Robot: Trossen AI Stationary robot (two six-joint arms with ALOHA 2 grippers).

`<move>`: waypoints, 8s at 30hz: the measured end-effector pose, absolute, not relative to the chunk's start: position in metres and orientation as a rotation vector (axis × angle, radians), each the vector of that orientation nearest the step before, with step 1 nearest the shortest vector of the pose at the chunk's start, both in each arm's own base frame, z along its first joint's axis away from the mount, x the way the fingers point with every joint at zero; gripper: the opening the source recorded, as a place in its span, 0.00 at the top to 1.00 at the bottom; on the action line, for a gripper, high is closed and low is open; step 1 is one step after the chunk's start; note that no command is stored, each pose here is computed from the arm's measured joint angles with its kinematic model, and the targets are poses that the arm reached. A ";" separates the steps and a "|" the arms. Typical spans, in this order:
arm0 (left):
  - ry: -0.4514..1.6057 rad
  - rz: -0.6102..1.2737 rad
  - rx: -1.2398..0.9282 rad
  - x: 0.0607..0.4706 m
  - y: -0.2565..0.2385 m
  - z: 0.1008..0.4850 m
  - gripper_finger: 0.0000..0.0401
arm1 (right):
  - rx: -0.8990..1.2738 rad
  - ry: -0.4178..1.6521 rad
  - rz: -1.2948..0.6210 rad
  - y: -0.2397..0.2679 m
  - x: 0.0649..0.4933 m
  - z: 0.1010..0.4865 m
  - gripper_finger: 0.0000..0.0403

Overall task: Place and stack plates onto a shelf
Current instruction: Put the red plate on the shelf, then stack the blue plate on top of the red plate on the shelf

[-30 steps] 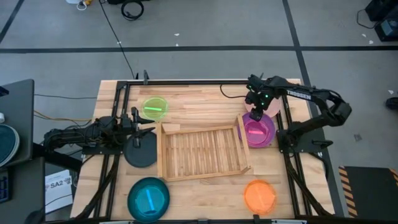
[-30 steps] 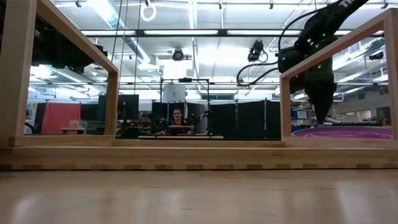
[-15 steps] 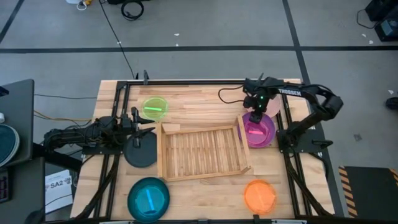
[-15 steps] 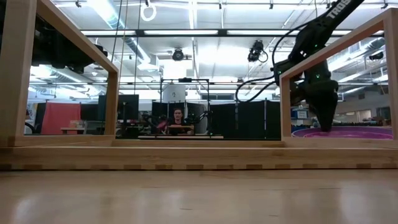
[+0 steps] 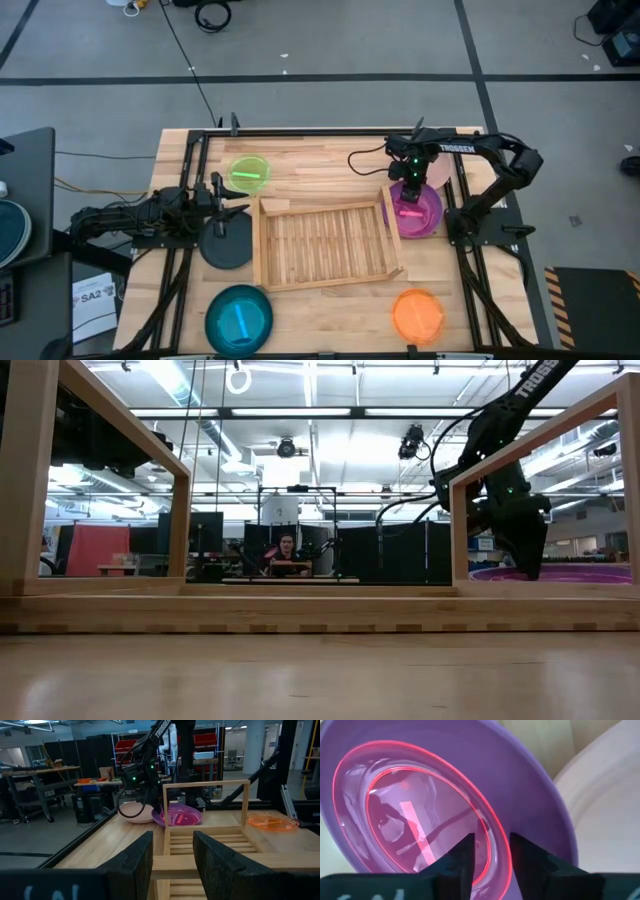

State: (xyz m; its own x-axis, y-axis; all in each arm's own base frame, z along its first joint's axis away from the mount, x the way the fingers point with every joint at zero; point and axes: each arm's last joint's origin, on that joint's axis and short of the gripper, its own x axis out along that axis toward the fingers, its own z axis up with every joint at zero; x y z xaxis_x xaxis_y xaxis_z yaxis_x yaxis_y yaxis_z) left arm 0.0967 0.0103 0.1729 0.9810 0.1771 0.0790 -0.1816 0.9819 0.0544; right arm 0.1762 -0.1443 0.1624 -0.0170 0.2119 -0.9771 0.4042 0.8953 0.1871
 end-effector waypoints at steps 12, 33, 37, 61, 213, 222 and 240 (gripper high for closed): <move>-0.074 0.181 0.062 0.097 0.010 0.173 0.63 | 0.468 1.622 -0.185 -0.145 0.175 0.163 0.97; -0.074 0.181 0.061 0.097 0.010 0.173 0.63 | 0.507 1.669 -0.189 -0.142 0.171 0.164 0.99; -0.074 0.181 0.062 0.097 0.010 0.173 0.63 | 0.517 1.679 -0.191 -0.143 0.173 0.173 0.99; -0.074 0.181 0.061 0.097 0.010 0.173 0.63 | 0.133 1.543 -0.592 -0.182 0.202 0.331 0.99; -0.083 0.180 0.053 0.097 0.010 0.174 0.63 | 0.065 1.132 0.034 -0.018 0.293 0.195 0.58; -0.181 0.164 -0.133 0.095 0.010 0.186 0.63 | 0.062 1.105 0.034 -0.018 0.295 0.196 0.58; 0.000 0.030 -0.344 0.073 0.004 0.256 0.63 | 0.063 1.101 0.034 -0.018 0.296 0.197 0.58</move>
State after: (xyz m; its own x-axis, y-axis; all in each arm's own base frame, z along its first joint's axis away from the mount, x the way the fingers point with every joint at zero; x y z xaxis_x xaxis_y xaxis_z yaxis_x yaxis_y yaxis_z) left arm 0.0727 0.0041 0.2557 0.9996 0.0290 -0.0051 -0.0290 0.9411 -0.3370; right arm 0.2955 -0.0180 0.1967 0.4522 0.0588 -0.8900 0.0036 0.9977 0.0677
